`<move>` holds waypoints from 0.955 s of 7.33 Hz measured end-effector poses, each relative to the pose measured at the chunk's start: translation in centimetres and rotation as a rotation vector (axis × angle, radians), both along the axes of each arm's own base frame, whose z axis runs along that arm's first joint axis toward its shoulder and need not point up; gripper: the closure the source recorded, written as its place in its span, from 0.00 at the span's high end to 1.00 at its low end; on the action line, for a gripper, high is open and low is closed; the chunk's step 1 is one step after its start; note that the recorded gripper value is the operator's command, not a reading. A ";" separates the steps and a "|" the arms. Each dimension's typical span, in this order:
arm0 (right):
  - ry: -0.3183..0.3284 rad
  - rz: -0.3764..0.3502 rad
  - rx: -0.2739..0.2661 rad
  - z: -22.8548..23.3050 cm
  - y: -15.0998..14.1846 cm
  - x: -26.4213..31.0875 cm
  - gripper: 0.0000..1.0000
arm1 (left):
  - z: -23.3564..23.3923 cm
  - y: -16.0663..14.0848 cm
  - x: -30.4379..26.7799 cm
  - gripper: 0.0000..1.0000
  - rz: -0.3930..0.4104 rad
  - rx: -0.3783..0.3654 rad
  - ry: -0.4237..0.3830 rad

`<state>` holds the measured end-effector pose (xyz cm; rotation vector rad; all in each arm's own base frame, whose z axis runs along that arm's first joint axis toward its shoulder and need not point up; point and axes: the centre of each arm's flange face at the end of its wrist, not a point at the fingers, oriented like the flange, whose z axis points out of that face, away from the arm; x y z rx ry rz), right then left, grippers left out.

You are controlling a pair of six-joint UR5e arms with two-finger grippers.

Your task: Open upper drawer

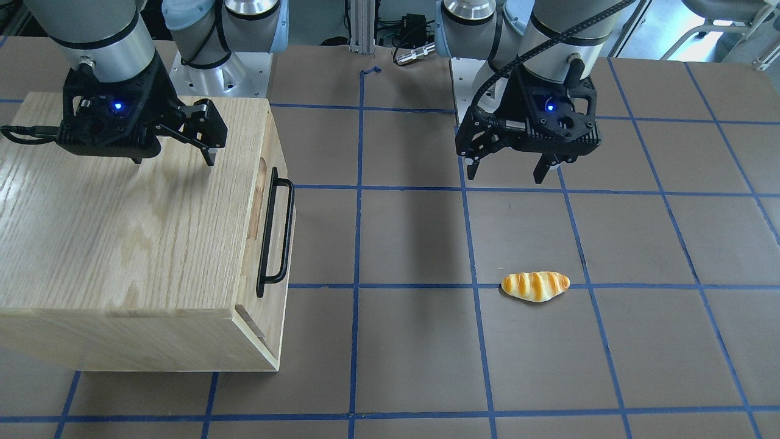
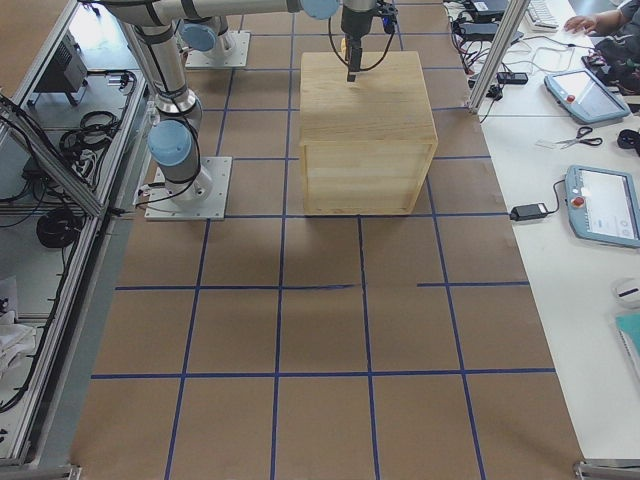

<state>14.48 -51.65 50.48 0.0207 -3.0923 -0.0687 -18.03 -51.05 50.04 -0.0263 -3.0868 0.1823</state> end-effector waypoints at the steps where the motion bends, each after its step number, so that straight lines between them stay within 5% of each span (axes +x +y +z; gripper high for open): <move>1: 0.000 0.001 0.000 0.0 0.0 0.0 1.00 | -0.2 -0.3 -2.1 1.00 0.041 -0.006 0.091; 4: 0.000 0.001 0.000 0.0 0.0 0.0 1.00 | -2.0 -1.6 -9.1 1.00 0.091 0.005 0.360; 7: 0.000 -0.001 0.000 0.0 0.0 0.0 1.00 | -6.9 -3.3 -14.6 1.00 0.101 0.010 0.412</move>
